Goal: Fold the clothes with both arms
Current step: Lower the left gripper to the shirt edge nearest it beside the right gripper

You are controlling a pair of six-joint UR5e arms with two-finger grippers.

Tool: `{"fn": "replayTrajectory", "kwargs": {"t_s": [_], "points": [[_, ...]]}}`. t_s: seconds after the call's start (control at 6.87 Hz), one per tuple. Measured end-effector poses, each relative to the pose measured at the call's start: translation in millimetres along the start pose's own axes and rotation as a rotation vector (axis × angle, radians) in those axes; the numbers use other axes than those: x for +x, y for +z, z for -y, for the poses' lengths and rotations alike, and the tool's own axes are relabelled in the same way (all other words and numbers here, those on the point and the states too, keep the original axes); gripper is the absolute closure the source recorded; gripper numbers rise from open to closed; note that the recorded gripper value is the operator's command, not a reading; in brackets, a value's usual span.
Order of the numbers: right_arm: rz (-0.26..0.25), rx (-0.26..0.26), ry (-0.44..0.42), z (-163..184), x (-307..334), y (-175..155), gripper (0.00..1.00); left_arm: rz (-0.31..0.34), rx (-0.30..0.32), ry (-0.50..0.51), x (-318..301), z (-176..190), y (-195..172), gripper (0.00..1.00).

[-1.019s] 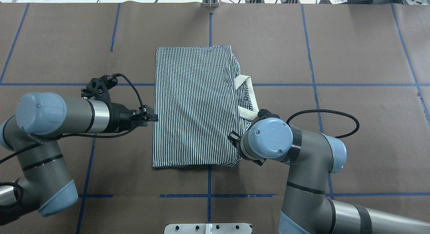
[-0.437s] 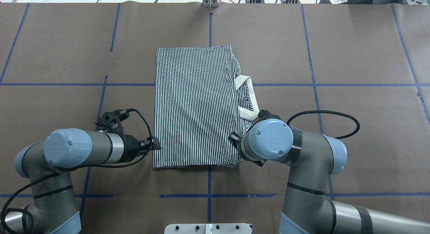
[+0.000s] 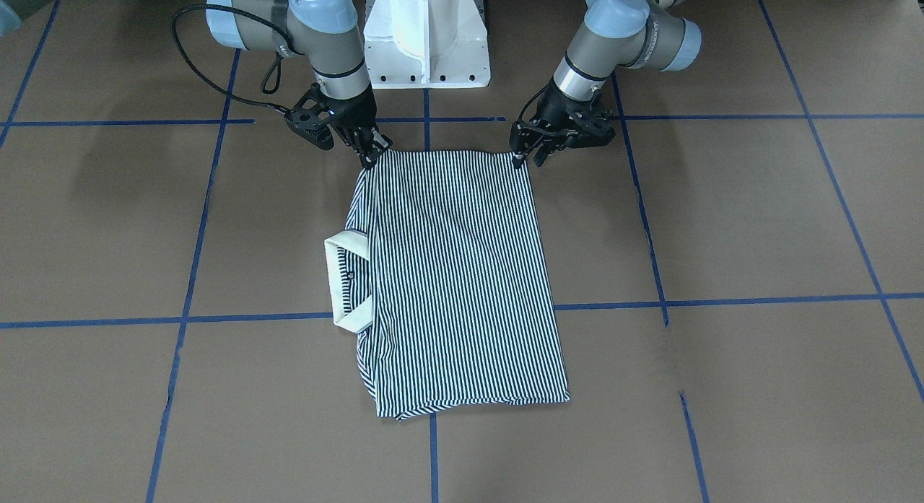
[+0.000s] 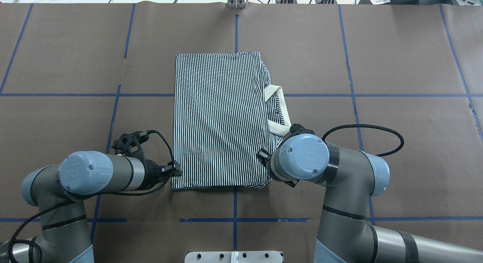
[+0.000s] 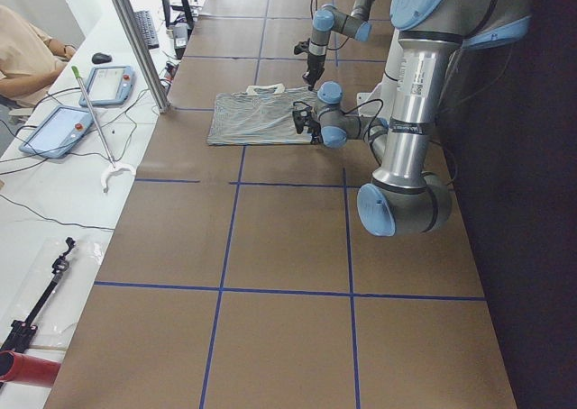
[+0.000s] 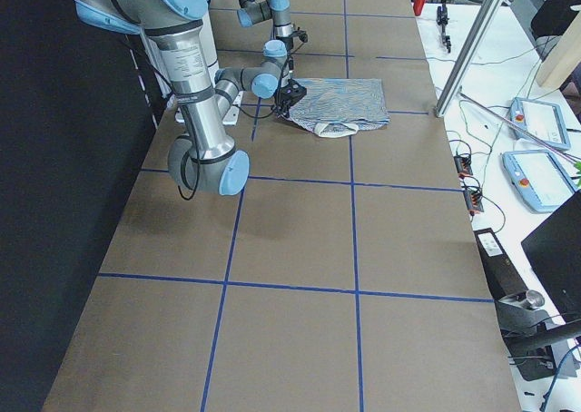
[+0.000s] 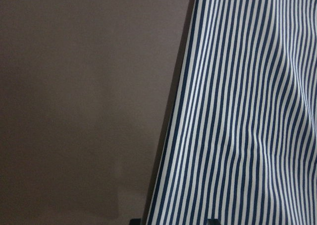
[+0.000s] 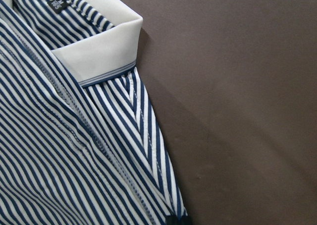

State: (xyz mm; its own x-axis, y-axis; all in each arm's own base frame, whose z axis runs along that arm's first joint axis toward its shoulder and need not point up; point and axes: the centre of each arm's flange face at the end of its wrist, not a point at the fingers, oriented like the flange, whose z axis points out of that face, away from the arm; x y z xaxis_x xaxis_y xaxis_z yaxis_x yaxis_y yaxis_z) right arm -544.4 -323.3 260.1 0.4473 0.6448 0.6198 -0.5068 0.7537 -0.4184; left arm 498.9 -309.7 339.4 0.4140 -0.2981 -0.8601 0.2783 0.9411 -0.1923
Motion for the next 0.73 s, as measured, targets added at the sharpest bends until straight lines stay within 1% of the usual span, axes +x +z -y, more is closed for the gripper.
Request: {"fn": "replayTrajectory", "kwargs": {"t_s": [0.44,0.58,0.73], "points": [[0.0,0.0,0.0,0,0,0,1.0,0.036,-0.017,-0.024,10,-15,7,0.49],[0.0,0.0,0.0,0,0,0,1.0,0.046,-0.017,-0.025,11,-17,9,0.52],[0.0,0.0,0.0,0,0,0,1.0,0.054,-0.017,-0.026,9,-18,10,0.54]]}}
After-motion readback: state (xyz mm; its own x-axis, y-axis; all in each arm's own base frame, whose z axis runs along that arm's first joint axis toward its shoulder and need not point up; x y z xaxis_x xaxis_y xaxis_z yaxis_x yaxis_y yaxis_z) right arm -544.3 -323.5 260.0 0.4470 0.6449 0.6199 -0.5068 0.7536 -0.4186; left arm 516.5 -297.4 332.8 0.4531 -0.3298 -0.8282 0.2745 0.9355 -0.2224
